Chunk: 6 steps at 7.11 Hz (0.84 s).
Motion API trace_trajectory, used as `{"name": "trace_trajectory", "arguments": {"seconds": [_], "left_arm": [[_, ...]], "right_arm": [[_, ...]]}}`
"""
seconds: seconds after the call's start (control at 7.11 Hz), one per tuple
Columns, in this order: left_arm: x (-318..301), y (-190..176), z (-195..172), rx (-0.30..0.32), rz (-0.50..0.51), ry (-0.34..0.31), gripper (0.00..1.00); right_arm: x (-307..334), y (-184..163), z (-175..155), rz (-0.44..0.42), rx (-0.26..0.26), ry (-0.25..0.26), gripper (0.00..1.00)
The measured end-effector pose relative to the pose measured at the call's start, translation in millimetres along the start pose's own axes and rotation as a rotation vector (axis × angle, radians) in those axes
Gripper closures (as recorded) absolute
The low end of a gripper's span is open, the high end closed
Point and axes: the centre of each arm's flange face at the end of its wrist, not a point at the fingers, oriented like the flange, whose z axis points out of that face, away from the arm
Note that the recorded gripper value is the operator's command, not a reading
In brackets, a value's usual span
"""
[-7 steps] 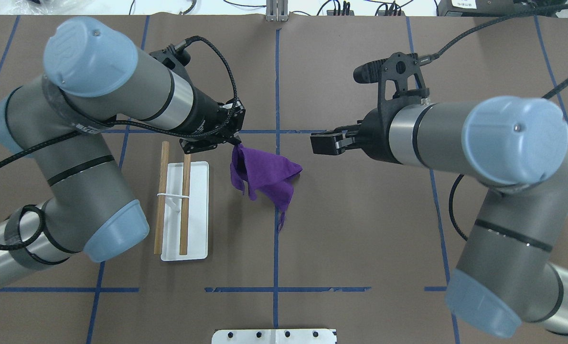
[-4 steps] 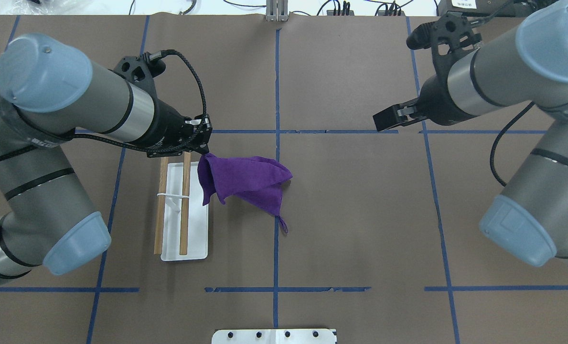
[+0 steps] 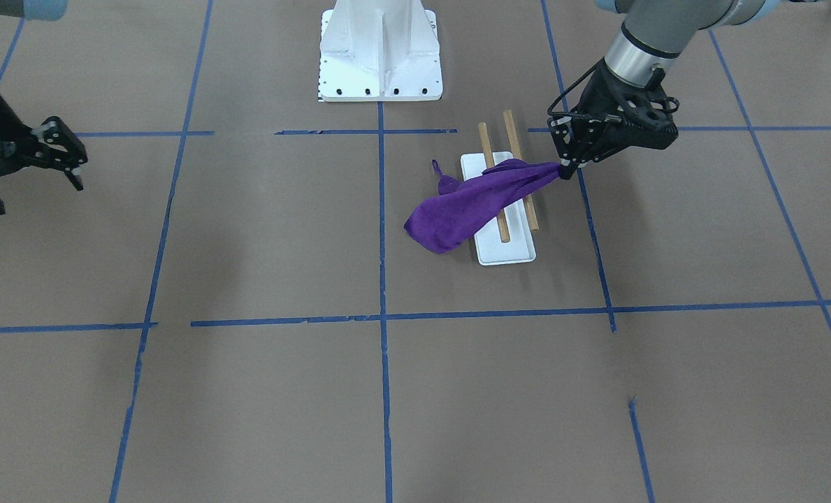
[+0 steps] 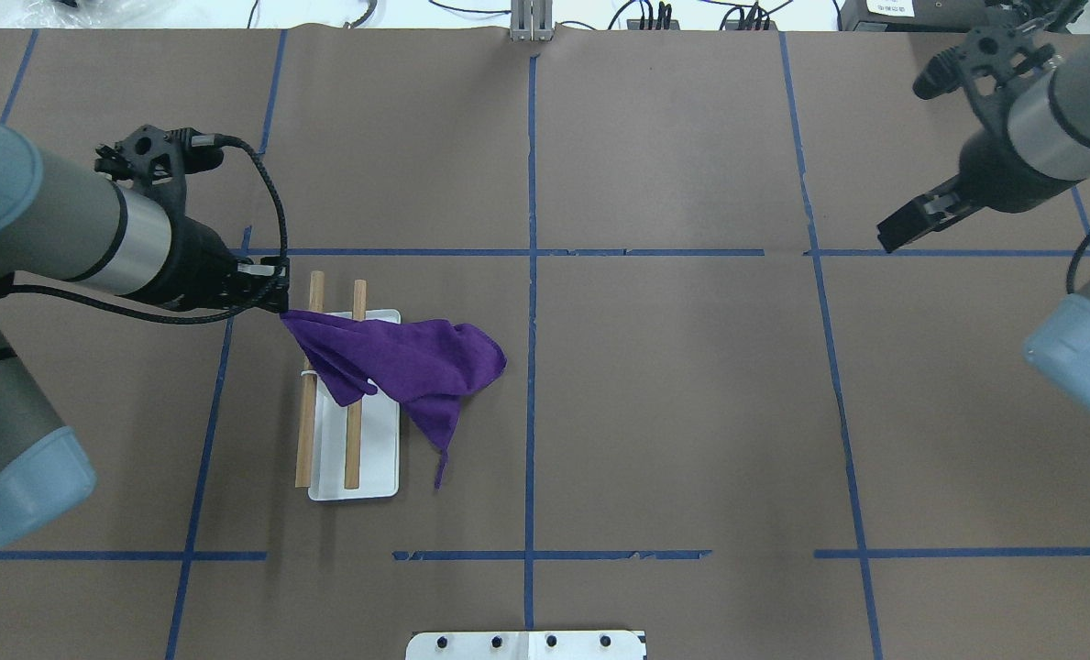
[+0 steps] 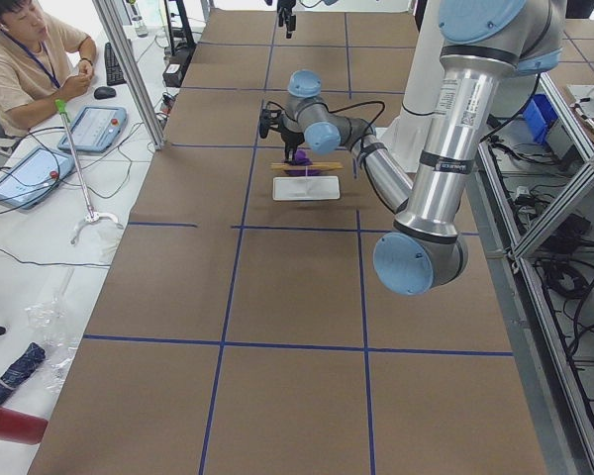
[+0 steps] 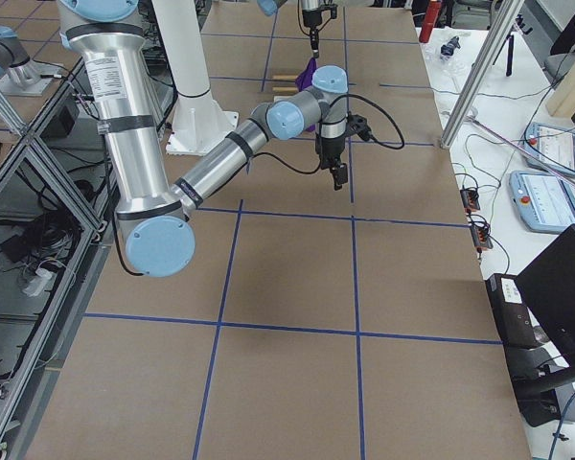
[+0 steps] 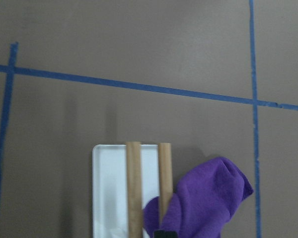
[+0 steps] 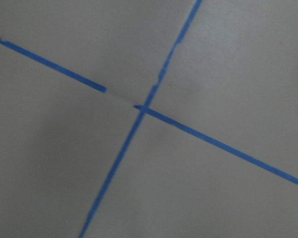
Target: Hang towel on rack
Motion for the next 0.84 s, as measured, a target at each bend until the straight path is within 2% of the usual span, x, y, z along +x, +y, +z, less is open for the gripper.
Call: {"name": "trace_trajectory", "arguments": {"seconds": [0.28,0.56,0.7,0.84], "left_arm": [[-37.0,6.1,11.6,-0.002,0.08,-0.023,1.0],[-53.0,6.4,24.2,-0.007,0.108,-0.036,1.0],[-59.1,5.7,28.7,-0.009,0.124,-0.045,0.95],[-65.2,3.5,32.5,-0.009,0.139,-0.053,0.03]], "right_arm": [[67.3,36.0,15.2,-0.006,-0.062,0.023,0.0],[110.8,57.4,22.4,0.013,-0.094,0.041,0.0],[128.4,63.7,24.6,0.015,-0.104,0.047,0.0],[144.3,68.9,26.1,0.015,-0.112,0.053,0.0]]}}
